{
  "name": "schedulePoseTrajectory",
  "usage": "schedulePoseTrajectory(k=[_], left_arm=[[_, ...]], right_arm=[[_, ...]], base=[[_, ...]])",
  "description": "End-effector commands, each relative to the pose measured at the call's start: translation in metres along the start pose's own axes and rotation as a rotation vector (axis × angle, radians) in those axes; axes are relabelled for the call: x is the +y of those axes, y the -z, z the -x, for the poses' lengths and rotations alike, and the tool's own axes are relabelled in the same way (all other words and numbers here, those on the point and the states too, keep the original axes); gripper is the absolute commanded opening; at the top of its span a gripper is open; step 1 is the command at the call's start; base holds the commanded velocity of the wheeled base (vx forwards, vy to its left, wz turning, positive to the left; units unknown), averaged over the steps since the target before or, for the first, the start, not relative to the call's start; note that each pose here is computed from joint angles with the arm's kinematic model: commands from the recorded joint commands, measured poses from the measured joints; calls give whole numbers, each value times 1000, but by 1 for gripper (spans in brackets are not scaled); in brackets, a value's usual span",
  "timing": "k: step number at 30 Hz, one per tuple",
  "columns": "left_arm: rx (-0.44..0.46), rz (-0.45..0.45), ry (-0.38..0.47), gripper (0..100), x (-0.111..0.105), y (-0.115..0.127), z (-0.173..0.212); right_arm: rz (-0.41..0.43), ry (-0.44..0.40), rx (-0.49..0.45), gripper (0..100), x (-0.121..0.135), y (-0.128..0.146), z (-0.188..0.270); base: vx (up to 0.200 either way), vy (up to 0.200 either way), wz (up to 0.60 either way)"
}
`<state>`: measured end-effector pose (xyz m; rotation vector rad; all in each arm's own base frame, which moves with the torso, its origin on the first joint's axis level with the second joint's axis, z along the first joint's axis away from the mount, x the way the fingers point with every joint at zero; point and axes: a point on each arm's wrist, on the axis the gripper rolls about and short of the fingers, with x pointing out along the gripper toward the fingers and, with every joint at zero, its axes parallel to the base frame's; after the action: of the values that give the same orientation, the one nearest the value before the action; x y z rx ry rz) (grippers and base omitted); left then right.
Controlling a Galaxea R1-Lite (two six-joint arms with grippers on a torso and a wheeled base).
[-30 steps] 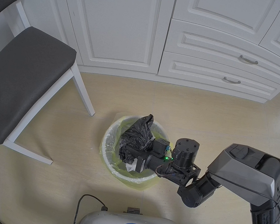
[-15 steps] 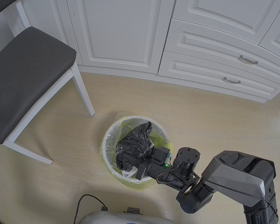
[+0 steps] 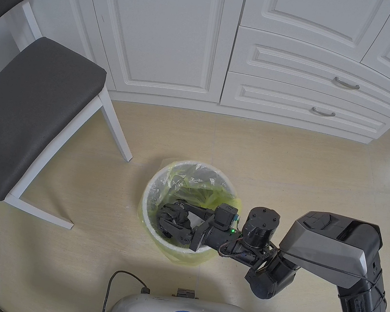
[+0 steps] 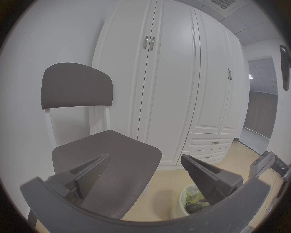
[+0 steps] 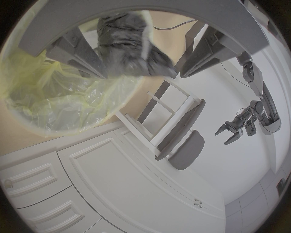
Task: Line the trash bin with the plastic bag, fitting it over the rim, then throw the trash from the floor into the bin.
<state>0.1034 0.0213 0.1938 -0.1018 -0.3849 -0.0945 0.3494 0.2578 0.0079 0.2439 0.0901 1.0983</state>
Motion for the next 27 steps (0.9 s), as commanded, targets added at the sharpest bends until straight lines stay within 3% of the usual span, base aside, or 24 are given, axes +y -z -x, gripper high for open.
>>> schedulePoseTrajectory(k=[1,11,17,21,22,27], left_arm=[[-2,0,0,100,0,0,1],[-2,0,0,100,-1,0,4],[6,0,-5,100,-3,3,10],[92,-25,-25,100,-2,12,15],[118,-36,-45,100,-3,13,18],[141,-32,-53,100,-5,10,16]], right_arm=[[9,-13,-14,100,7,-6,1],[21,-22,-28,100,19,-23,7],[48,-28,-77,100,27,-50,14],[101,14,-164,100,19,-93,32],[132,47,-214,100,13,-117,46],[134,202,-219,100,-9,-172,88]], base=[[0,0,0],[0,0,0],[0,0,0],[0,0,0],[0,0,0],[0,0,0]])
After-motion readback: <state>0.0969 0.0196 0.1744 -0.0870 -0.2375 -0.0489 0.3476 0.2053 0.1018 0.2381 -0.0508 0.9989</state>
